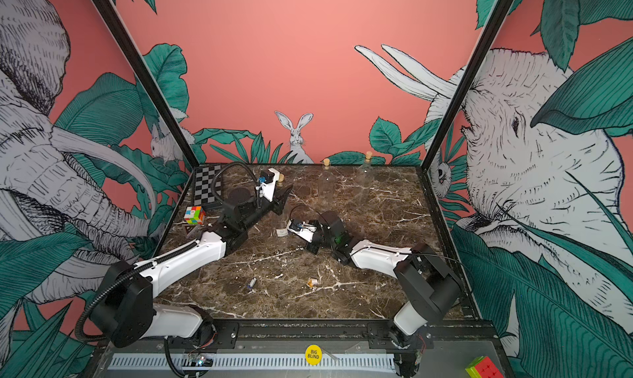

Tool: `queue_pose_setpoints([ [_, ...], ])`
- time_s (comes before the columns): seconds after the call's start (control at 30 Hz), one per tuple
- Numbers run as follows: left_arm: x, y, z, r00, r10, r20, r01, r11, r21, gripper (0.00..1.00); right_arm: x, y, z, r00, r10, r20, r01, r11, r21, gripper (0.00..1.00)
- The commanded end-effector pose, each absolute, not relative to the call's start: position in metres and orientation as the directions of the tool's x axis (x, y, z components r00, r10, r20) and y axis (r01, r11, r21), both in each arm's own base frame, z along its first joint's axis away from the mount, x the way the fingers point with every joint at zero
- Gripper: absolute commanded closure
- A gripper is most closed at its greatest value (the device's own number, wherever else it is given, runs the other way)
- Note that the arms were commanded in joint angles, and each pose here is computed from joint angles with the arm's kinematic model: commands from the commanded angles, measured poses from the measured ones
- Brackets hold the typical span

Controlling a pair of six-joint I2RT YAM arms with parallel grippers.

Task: Remove the label from the bottle
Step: Tear open the label from the bottle.

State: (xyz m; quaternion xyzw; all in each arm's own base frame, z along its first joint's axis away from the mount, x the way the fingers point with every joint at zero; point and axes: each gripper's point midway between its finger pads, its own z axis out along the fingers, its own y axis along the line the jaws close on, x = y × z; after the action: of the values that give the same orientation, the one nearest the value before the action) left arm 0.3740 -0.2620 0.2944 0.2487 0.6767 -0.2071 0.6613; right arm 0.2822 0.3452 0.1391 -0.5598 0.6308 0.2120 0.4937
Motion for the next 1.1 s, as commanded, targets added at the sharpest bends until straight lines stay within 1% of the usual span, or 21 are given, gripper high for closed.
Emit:
queue_pose_setpoints([
  [0.0, 0.402, -0.209, 0.286, 0.068, 0.274, -0.959, 0.373, 0.885, 0.279, 1.0, 0.252, 0.351, 0.15, 0.135, -0.454, -0.881, -0.949, 0.196, -0.247, 1.0],
  [1.07, 0.401, -0.193, 0.293, 0.084, 0.247, -0.965, 0.265, 0.929, 0.26, 1.0, 0.25, 0.348, 0.151, 0.124, -0.446, -0.887, -0.947, 0.214, -0.24, 1.0],
])
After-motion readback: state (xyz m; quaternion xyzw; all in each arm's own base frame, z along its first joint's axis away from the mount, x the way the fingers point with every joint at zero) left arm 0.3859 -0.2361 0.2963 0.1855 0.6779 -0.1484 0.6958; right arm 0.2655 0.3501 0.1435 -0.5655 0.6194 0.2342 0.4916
